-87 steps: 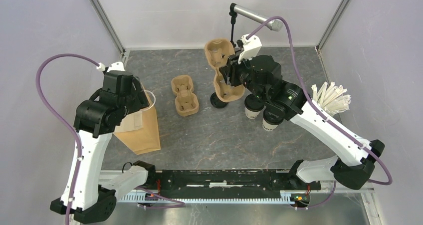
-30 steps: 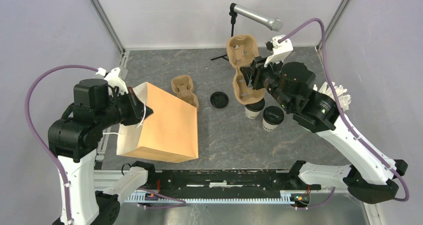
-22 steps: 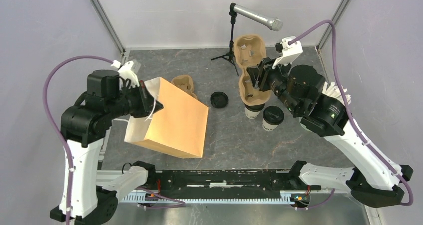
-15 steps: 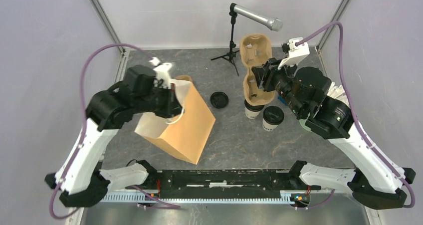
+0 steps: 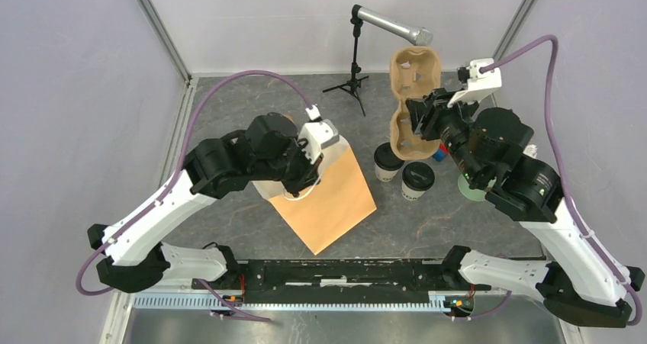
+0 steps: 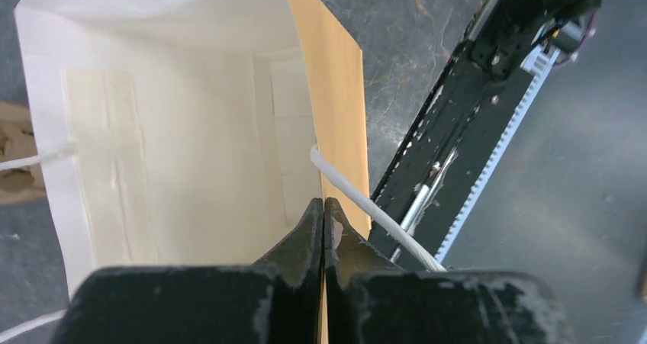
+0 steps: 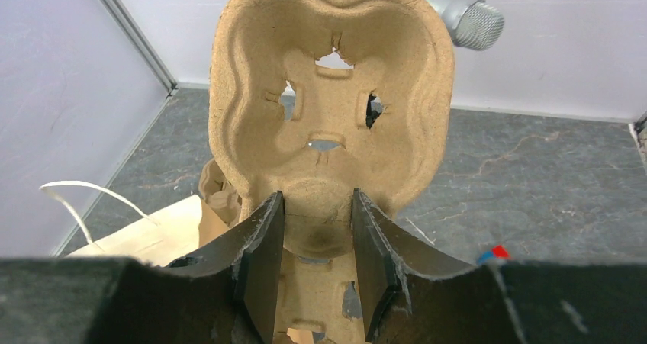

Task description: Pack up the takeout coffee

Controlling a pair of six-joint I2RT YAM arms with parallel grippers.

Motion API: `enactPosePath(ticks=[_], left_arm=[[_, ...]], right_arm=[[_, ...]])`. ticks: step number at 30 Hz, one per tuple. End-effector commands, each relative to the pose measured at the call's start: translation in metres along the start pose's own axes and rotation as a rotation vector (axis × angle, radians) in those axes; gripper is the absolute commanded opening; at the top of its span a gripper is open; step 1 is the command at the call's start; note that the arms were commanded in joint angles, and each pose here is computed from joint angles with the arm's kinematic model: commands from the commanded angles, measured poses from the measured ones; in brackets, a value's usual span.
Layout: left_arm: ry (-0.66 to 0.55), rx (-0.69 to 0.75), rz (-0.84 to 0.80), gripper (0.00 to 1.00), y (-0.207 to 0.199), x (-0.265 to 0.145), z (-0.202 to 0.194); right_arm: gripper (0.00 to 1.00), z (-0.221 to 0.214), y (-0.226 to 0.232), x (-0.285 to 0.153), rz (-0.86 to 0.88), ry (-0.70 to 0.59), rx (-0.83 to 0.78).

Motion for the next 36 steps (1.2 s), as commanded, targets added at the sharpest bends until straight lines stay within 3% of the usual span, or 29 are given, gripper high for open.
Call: enactPosePath(ticks=[1, 7, 12, 13, 15, 16, 19, 24, 31, 36], left_arm=[[-0.002, 0.281, -0.026, 0.02, -0.001, 0.020, 0.008], [0.078, 0.494, -0.017, 0.02, -0.006, 0.045, -0.007], [0.073, 0.541, -0.009, 0.03, -0.006, 0.057, -0.014], [0.073, 0.534, -0.011, 0.08, -0.007, 0.058, -0.014], [0.061, 0.500, 0.008, 0.33, -0.007, 0.057, -0.012], [0.051, 0.483, 0.025, 0.38, -0.007, 0.055, -0.010], [-0.012, 0.398, 0.071, 0.61, -0.009, 0.041, -0.001], [-0.185, 0.137, 0.139, 0.79, -0.015, 0.008, 0.017], [-0.260, -0.172, 0.158, 0.82, -0.018, -0.024, 0.010], [-0.258, -0.420, 0.332, 0.80, -0.005, -0.049, 0.002]], right_arm=[[0.42, 0.022, -0.010, -0.014, -0.033, -0.073, 0.019], [0.42, 0.022, -0.012, -0.014, -0.048, -0.080, 0.022], [0.42, 0.015, -0.011, -0.012, -0.052, -0.063, 0.006], [0.42, 0.015, -0.011, -0.012, -0.051, -0.061, 0.003], [0.42, 0.013, -0.010, -0.010, -0.050, -0.054, -0.005], [0.42, 0.012, -0.010, -0.009, -0.049, -0.050, -0.011], [0.42, 0.009, -0.006, -0.004, -0.031, -0.037, -0.031], [0.44, 0.002, 0.008, 0.008, 0.086, -0.052, -0.073], [0.44, -0.001, 0.026, 0.017, 0.263, -0.107, -0.106], [0.44, 0.001, 0.040, 0.022, 0.425, -0.143, -0.176]])
Point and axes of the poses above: each gripper's point midway between its finger pads, its own x axis out along the fingers, its own y axis along the line the jaws close on, z = x × y, the point moved 10 cm from there along -x, back along the fingers, and after that the axes turned 4 degrees about -x, right-handed, at the moved point
